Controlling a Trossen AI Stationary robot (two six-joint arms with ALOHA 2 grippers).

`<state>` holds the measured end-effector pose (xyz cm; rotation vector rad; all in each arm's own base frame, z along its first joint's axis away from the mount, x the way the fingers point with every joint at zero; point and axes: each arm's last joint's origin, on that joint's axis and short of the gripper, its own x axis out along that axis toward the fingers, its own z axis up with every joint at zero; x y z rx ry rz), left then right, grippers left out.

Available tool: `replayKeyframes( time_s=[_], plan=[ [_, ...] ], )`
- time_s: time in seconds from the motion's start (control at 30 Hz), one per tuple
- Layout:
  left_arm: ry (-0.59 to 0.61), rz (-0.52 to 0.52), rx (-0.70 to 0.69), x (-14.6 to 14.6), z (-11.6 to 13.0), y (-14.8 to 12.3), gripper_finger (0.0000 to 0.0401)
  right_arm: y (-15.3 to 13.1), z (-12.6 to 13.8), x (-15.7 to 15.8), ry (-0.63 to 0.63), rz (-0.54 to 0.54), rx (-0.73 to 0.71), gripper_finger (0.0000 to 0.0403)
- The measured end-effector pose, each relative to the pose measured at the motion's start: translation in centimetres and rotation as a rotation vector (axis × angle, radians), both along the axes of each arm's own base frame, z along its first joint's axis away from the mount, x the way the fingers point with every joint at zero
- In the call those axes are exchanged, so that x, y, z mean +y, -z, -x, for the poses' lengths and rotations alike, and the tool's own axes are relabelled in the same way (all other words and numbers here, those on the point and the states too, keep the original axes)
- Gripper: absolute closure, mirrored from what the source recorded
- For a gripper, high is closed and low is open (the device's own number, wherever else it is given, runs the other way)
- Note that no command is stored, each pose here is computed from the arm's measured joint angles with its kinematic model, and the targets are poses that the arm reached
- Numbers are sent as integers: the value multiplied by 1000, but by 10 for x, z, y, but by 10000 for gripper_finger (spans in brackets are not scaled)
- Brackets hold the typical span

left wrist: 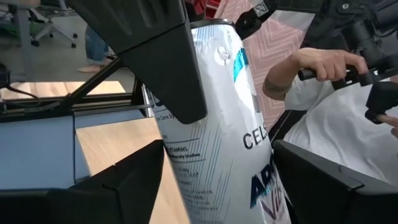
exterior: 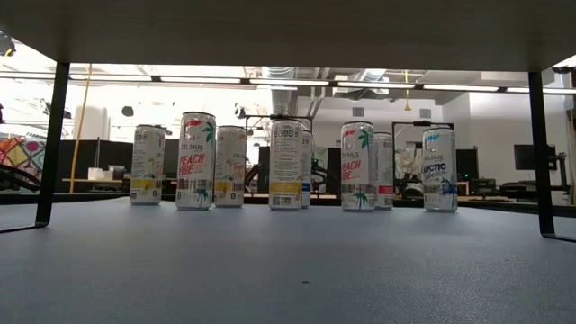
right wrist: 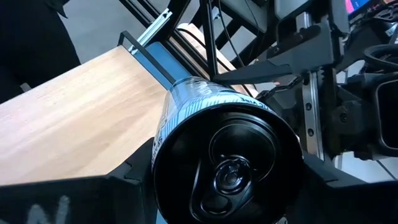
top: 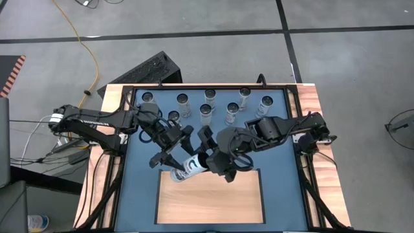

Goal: Place canned beverage on shelf
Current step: Put the bottom right white blue soda can on the shelf

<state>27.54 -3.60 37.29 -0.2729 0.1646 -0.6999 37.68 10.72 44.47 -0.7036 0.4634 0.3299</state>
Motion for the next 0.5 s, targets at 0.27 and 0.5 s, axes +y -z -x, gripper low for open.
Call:
replayKeyframes(
  time_s=[0.27,0.5],
  plan=[
    [-36,28,23,1,-1,0,80,-1,-2,-4,15,13,-13,168],
    [-33,40,41,2,-1,1,79,-1,-3,-10,-2,6,-12,168]
  ],
)
